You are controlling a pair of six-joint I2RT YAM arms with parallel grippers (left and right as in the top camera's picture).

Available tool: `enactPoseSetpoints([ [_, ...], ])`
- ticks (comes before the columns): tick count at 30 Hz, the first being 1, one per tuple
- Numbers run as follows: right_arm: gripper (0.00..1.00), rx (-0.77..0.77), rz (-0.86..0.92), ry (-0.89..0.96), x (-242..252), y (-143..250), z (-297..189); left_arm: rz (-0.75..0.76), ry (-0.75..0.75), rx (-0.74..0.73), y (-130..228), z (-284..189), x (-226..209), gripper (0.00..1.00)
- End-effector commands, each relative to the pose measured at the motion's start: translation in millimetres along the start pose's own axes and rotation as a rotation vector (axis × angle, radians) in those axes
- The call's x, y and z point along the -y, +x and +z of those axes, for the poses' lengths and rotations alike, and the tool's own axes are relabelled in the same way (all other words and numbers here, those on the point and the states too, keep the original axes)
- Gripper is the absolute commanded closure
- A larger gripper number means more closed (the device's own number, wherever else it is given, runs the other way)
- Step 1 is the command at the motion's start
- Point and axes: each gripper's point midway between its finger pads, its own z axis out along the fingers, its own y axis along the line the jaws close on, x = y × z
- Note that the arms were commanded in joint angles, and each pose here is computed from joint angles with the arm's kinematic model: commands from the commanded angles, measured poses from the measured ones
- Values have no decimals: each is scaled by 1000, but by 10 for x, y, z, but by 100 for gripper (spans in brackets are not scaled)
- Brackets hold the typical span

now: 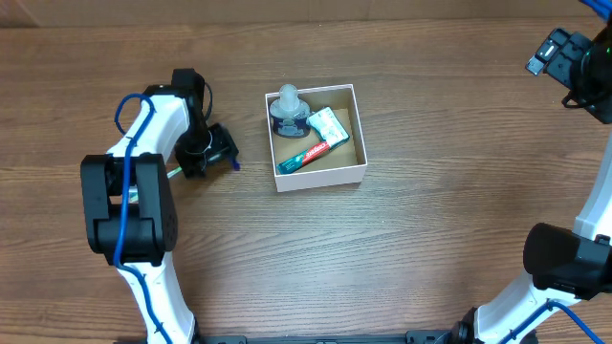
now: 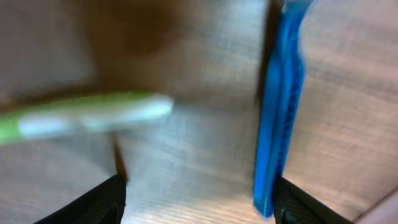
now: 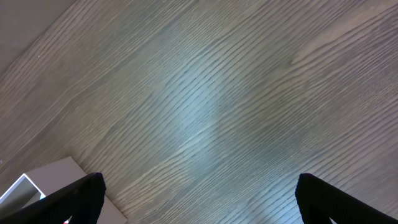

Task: Pack container
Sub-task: 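Move the left gripper to the blue razor and grasp it, then lower the razor into the box beside the toothpaste, release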

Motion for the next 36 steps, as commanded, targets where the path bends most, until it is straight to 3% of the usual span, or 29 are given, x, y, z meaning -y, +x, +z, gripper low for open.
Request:
enactPoseSetpoints([
  [1, 0, 43, 5, -8, 4, -33, -137, 4, -65, 67, -204, 62, -69, 23],
  [8, 0, 43, 5, -7, 4, -34, -137, 80, -62, 113, -168, 89, 214, 26],
  [11, 0, 43, 5, -8, 4, -33, -137, 117, -60, 111, -83, 109, 350, 58],
  [14, 0, 43, 5, -7, 4, -34, -137, 122, -67, 81, 1, 117, 347, 81],
  [19, 0, 43, 5, -8, 4, -33, -137, 139, -98, 37, 100, 117, 263, 96],
  [24, 0, 43, 5, -7, 4, -34, -137, 235, -100, 28, 87, 12, 287, 91],
  [26, 0, 43, 5, -8, 4, -33, -137, 317, -99, 38, 10, -304, 379, 96],
  [31, 0, 43, 5, -7, 4, -34, -137, 433, -66, 156, -150, -1350, 654, 96],
  [36, 0, 43, 5, -7, 4, -34, -137, 760, -39, 190, 271, -1942, 1022, 96],
])
